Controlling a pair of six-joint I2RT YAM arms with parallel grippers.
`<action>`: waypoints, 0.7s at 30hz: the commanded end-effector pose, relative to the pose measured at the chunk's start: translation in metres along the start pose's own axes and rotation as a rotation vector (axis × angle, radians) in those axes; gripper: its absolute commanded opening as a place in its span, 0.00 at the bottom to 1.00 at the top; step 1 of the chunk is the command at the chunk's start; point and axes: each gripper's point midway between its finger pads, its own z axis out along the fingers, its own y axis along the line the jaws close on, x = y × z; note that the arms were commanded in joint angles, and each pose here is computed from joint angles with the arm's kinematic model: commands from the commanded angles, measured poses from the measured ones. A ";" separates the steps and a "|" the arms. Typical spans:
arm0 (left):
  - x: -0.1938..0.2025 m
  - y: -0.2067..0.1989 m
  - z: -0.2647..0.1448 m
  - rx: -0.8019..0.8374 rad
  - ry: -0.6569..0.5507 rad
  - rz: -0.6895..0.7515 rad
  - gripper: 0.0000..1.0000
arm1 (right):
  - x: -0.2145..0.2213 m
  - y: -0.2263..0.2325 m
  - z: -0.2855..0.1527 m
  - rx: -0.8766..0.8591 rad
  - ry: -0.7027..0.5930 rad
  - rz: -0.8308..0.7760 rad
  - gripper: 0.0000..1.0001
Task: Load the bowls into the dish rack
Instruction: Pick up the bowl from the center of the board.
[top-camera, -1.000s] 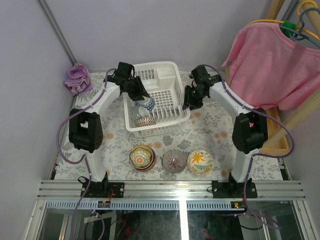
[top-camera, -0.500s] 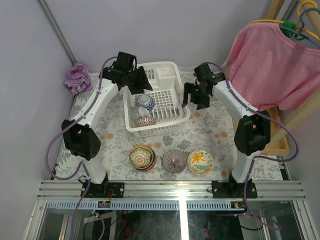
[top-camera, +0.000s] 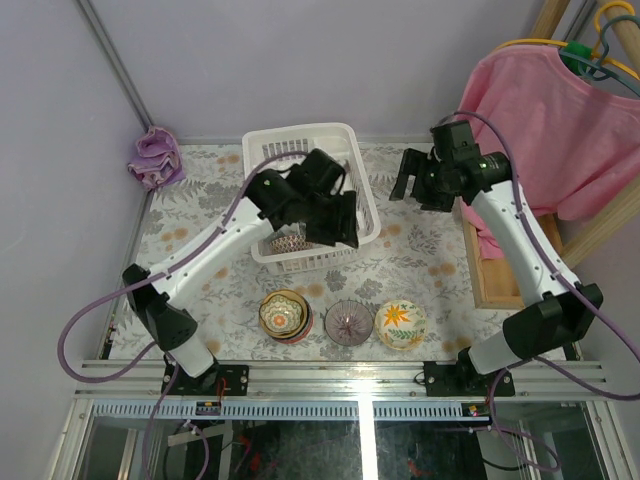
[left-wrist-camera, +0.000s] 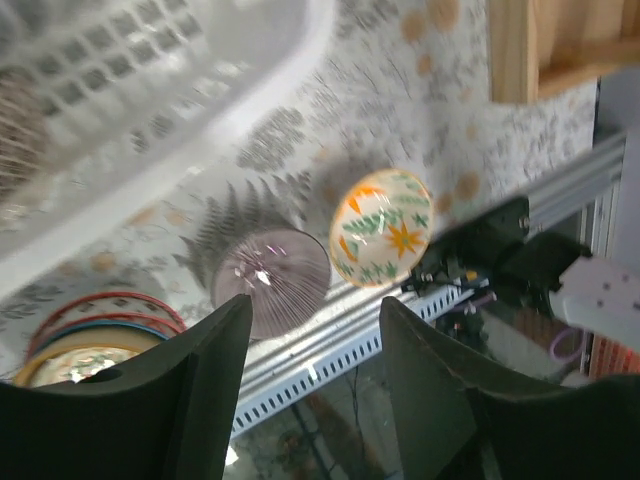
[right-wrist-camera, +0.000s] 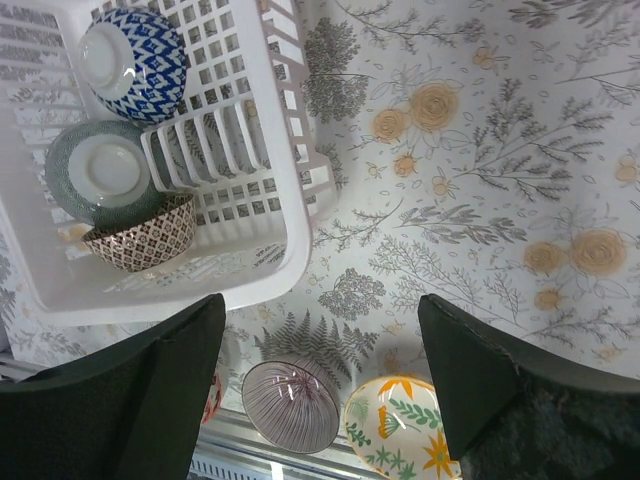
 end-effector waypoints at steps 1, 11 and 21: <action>0.038 -0.041 0.003 0.101 0.101 0.053 0.54 | -0.001 -0.013 -0.033 0.044 -0.051 0.061 0.85; 0.097 -0.082 0.073 0.173 0.286 0.231 0.54 | -0.017 -0.034 -0.087 0.062 -0.157 0.144 0.84; 0.123 -0.085 0.132 0.139 0.348 0.319 0.54 | -0.007 -0.046 -0.116 0.076 -0.191 0.168 0.83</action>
